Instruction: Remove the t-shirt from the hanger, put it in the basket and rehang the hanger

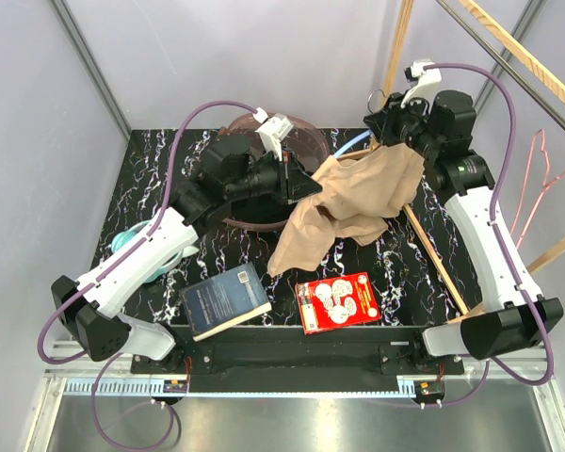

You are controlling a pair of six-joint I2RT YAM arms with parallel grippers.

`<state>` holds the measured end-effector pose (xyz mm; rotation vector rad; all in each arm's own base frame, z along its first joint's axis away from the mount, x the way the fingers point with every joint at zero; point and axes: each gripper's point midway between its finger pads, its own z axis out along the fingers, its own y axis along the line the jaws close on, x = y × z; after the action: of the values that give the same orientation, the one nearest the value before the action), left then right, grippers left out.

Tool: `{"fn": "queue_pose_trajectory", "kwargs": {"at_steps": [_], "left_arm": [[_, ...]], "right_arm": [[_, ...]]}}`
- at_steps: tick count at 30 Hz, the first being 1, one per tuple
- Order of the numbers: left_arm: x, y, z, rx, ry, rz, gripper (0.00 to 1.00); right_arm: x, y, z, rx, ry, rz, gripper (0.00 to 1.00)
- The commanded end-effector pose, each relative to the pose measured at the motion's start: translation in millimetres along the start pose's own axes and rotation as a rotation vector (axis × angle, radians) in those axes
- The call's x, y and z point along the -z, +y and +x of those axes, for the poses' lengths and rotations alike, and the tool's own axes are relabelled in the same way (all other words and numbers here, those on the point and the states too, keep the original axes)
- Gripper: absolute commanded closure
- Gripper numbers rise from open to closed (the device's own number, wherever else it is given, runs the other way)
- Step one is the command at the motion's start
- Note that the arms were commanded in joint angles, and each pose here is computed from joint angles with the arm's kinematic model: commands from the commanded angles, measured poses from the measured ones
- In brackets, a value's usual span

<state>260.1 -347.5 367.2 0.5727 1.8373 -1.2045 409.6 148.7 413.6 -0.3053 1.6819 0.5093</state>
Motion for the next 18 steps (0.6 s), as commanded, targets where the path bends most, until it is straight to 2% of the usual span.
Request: {"fn": "queue_pose_trajectory", "kwargs": {"at_steps": [1,4,5,10,13,14,16,17,18], "left_arm": [[16.3,-38.0,-45.6,-0.079,-0.159,0.129,1.0],[16.4,-36.8,-44.9,-0.065,-0.163,0.124,1.0],[17.1,-37.0,-45.5,-0.057,-0.167,0.122,1.0],[16.3,-31.8,-45.5,-0.023,-0.176,0.093,1.0],[17.1,-24.0,-42.8,0.001,-0.184,0.054,0.8],[18.8,-23.4,-43.1,0.004,-0.19,0.047,0.65],[22.5,-19.9,-41.1,0.009,-0.199,0.026,0.56],[23.7,-19.2,-39.8,0.009,-0.198,0.022,0.47],[26.7,-20.2,-40.5,0.008,-0.204,0.02,0.44]], "right_arm": [[17.1,5.4,-26.8,0.005,-0.129,0.002,0.79],[26.8,1.6,-36.9,-0.002,-0.181,0.041,0.92],[28.8,1.8,-39.5,0.0,-0.191,0.045,1.0],[42.9,-1.1,-48.2,-0.001,-0.243,0.087,1.0],[48.2,-5.7,-51.5,-0.003,-0.26,0.121,1.0],[50.5,-7.1,-52.3,-0.004,-0.263,0.133,1.0],[55.7,-10.8,-53.4,-0.005,-0.27,0.16,1.0],[57.6,-11.5,-54.7,-0.004,-0.274,0.167,1.0],[61.0,-11.6,-56.6,-0.003,-0.281,0.175,1.0]]}}
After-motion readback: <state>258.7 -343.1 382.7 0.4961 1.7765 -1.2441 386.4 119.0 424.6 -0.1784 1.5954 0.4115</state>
